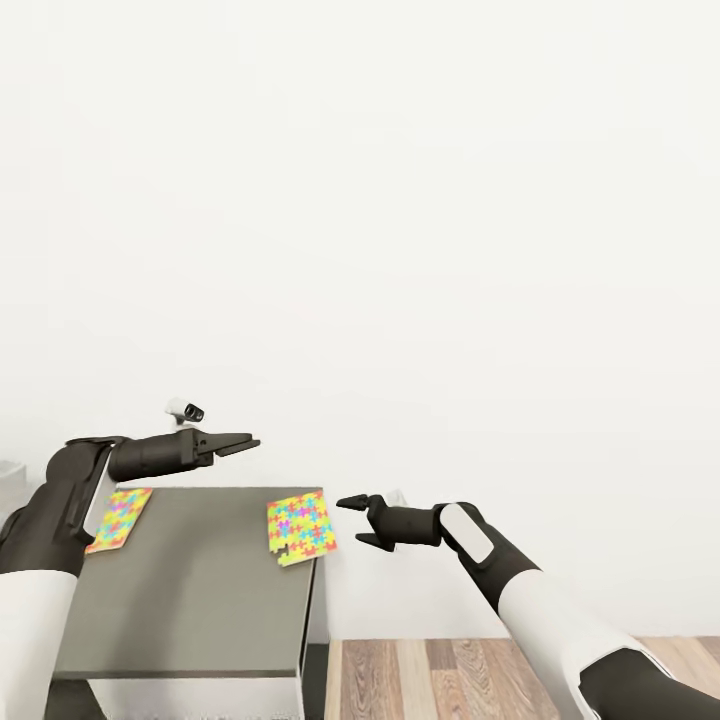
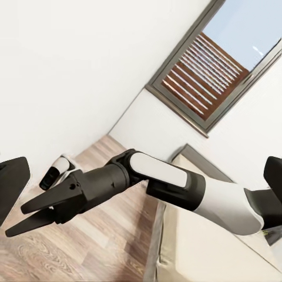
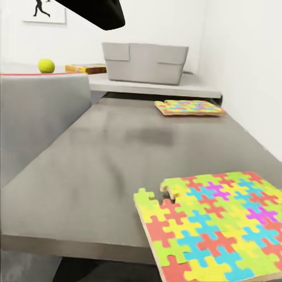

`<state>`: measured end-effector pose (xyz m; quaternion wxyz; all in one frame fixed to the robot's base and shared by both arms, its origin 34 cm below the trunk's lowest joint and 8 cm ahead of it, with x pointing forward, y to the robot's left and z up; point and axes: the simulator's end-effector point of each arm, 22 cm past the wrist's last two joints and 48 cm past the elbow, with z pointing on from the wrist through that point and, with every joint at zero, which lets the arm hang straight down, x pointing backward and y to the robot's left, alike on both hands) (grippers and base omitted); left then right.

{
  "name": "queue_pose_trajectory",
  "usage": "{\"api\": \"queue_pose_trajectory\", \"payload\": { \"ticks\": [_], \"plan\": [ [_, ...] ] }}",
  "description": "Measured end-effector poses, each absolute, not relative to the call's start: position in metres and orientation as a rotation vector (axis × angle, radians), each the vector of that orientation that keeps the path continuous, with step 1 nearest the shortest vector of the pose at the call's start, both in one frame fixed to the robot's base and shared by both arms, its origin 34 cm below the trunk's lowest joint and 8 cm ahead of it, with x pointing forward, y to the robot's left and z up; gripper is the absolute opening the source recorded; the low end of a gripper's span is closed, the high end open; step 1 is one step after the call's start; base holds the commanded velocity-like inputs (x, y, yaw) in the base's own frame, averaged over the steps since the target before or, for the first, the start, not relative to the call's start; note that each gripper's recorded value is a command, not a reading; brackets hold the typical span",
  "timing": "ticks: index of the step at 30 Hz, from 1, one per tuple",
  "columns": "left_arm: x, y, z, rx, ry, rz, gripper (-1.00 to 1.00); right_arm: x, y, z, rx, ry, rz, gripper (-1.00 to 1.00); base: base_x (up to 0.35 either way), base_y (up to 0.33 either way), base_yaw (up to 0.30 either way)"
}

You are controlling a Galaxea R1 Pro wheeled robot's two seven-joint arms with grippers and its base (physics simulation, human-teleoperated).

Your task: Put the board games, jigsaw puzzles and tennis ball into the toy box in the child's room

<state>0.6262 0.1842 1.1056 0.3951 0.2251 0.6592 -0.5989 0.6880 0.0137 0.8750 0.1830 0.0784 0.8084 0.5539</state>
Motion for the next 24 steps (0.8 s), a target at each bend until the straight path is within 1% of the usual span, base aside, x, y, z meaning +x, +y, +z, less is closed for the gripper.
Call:
{"api": "queue_pose_trajectory", "payload": {
  "ticks": [11, 16, 24],
  "plan": [
    [0.627, 0.185, 1.105, 0.569, 1.672, -1.520, 1.00, 0.689, 0.011, 0.872, 0.232, 2.284, 1.562, 1.00, 0.000, 0.000, 0.272],
    [0.627, 0.184, 1.105, 0.569, 1.668, -1.523, 1.00, 0.690, 0.006, 0.870, 0.246, 2.283, 1.559, 1.00, 0.000, 0.000, 0.088],
    [0.625, 0.184, 1.110, 0.568, 1.645, -1.544, 1.00, 0.691, 0.004, 0.869, 0.251, 2.284, 1.555, 1.00, 0.000, 0.000, 0.016]
  ]
}}
